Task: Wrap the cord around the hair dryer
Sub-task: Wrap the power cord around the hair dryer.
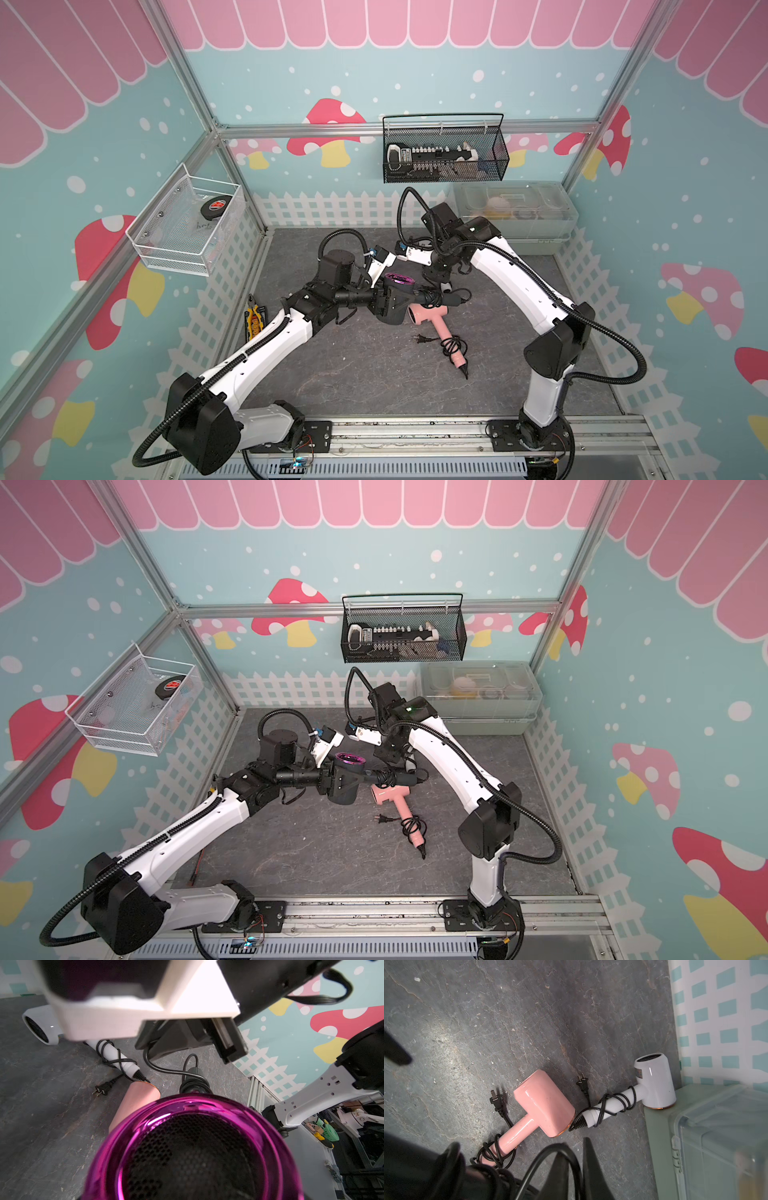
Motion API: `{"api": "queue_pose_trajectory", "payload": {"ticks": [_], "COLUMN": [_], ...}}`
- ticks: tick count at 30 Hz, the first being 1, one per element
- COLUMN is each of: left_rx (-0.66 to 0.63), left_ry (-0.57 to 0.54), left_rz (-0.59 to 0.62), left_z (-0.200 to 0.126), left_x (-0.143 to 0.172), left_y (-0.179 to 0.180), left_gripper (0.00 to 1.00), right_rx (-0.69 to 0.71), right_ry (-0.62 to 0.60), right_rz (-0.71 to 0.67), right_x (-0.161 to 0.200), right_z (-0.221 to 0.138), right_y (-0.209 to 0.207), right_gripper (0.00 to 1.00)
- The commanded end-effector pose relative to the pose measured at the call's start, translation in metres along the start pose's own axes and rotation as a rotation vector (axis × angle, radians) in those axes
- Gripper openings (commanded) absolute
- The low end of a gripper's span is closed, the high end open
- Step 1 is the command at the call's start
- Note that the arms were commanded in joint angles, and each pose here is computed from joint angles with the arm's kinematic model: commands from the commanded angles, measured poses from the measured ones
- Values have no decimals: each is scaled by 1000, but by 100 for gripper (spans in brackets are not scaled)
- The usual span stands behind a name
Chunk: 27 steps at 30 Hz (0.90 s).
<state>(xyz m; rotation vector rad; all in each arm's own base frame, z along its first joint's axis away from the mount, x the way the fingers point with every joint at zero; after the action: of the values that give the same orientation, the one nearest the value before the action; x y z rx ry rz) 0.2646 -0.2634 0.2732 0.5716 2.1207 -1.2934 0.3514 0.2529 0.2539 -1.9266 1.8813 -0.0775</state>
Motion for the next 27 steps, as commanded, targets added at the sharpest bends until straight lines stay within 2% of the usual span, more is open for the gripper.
{"api": "queue_pose_trajectory", "payload": {"ticks": [1, 3, 10, 12, 17, 27], "left_rx": [147, 157, 205, 209, 211, 198], "left_ry": [-25, -35, -89, -93, -94, -91], "left_rz": [83, 79, 47, 49, 49, 43], "left_z": [-10, -11, -15, -17, -18, -17], "left_x": [-8, -11, -24, -25, -26, -23], "left_y": [-38, -38, -38, -38, -38, -34], "left_gripper": [0, 0, 0, 0, 0, 0], "right_rx": [-29, -50, -101, -103, -79, -50], "right_ry": [-57, -55, -43, -31, -31, -11], "right_rz": [16, 26, 52, 57, 58, 57], "right_x": [-9, -8, 0, 3, 5, 10], "right_z": [9, 12, 20, 23, 20, 17], "right_y": [3, 9, 24, 26, 25, 22], "right_gripper": [27, 34, 47, 56, 70, 82]}}
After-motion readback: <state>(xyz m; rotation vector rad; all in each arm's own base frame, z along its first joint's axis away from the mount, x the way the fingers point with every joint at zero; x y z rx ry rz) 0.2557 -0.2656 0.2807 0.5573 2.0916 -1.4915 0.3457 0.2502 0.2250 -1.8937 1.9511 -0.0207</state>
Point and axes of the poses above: each gripper's point midway between its finger pads, its own z axis out along the fingers, its own y axis along the line the jaws close on, x = y × z, the point moved 2 cm from there along -z, back along the fingers, and after that the axes turned 13 degrees about -z, right-handed, at the moved point
